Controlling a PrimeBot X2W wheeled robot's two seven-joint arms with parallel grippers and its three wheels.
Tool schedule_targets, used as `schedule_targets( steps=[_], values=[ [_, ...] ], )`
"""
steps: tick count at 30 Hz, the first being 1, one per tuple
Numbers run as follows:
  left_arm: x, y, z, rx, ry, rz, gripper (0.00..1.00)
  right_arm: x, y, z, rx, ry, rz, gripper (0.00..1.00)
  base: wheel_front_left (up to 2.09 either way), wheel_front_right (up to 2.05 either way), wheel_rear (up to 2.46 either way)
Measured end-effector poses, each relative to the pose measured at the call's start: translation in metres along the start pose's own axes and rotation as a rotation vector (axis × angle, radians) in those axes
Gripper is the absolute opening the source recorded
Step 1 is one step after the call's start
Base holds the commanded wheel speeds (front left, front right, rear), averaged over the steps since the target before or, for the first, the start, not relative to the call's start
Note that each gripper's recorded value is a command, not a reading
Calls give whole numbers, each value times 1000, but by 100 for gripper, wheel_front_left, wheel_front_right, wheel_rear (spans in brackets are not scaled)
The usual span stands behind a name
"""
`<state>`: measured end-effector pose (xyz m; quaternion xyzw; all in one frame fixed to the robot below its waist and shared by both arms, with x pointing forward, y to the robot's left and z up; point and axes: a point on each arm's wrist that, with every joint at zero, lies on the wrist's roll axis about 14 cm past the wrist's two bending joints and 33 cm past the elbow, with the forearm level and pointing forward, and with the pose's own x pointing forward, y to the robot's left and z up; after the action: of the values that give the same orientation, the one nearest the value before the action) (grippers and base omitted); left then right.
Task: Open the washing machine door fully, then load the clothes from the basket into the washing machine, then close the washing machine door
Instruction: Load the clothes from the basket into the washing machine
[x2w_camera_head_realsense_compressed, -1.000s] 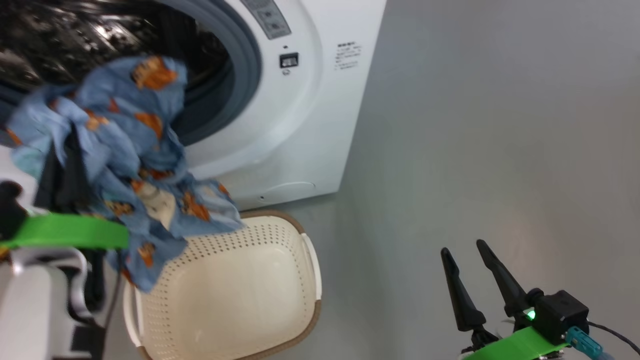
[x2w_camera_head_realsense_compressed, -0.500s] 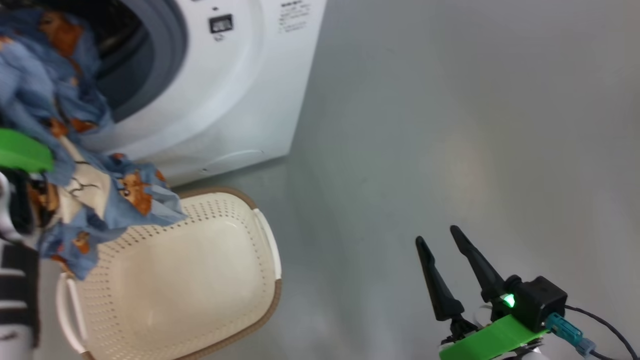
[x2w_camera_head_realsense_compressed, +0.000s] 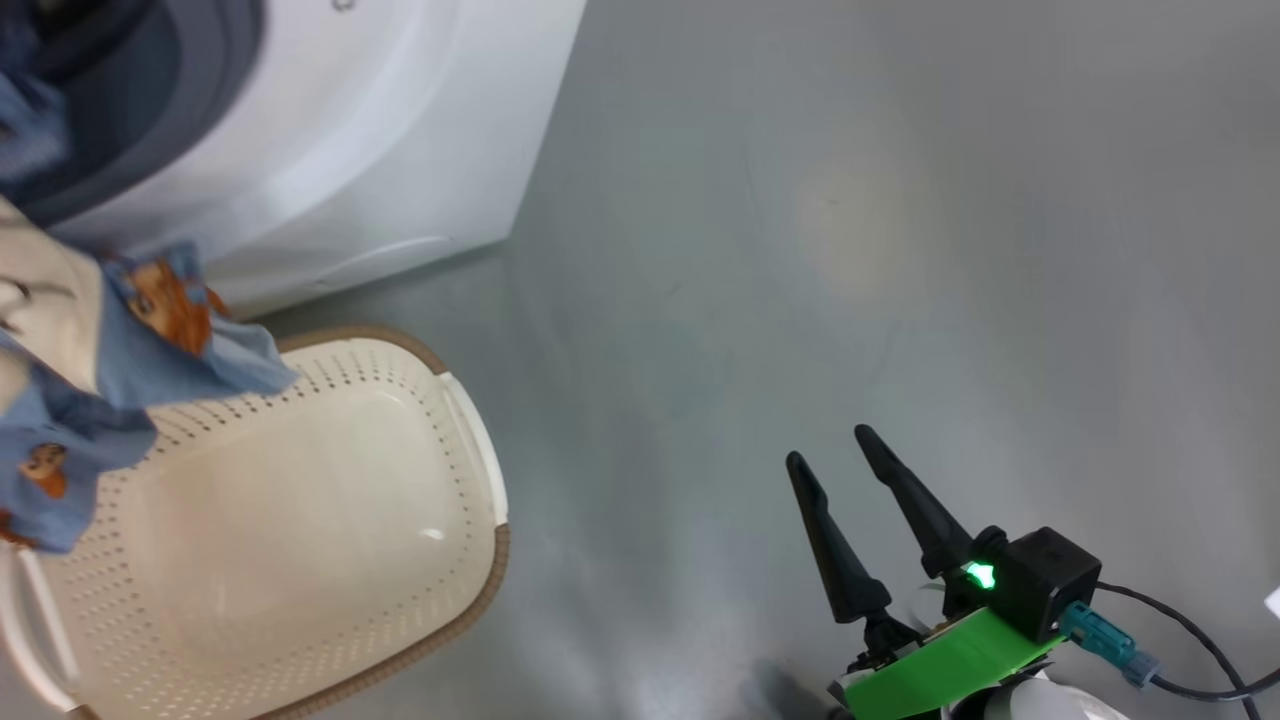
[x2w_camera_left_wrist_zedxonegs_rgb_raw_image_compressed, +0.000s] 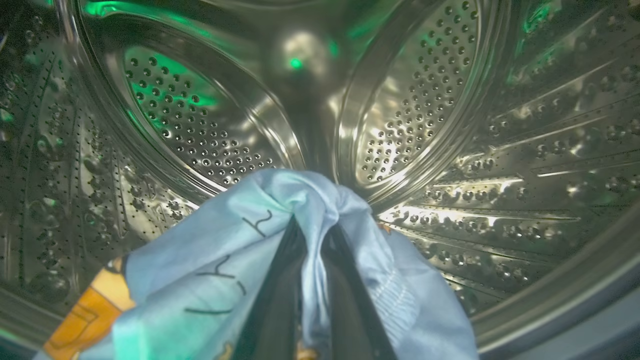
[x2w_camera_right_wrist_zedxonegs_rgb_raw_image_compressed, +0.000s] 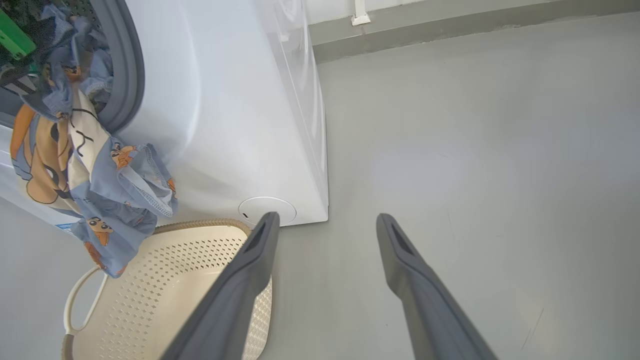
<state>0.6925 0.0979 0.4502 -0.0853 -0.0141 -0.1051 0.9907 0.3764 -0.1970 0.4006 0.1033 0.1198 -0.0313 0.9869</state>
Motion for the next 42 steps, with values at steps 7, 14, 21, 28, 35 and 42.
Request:
schedule_targets(
  steps=[7,14,21,28,35,42],
  values=[
    [32,-3,1,48,-28,-34,0,2,-1,-16,-1,52,-6,100,0,0,0],
    [54,-3,-2,44,-50,-42,0,7,-1,-23,-14,76,-3,100,0,0,0],
    [65,-6,-2,55,-67,-48,0,6,-5,-29,-20,99,-17,100,0,0,0],
    [59,5,-24,97,28,-17,17,6,-2,-29,-16,96,-6,100,0,0,0],
    [54,9,-11,125,22,24,100,13,5,-24,-11,75,21,100,0,0,0],
    [41,3,1,136,38,49,100,14,11,-12,-3,34,44,100,0,0,0]
  ],
)
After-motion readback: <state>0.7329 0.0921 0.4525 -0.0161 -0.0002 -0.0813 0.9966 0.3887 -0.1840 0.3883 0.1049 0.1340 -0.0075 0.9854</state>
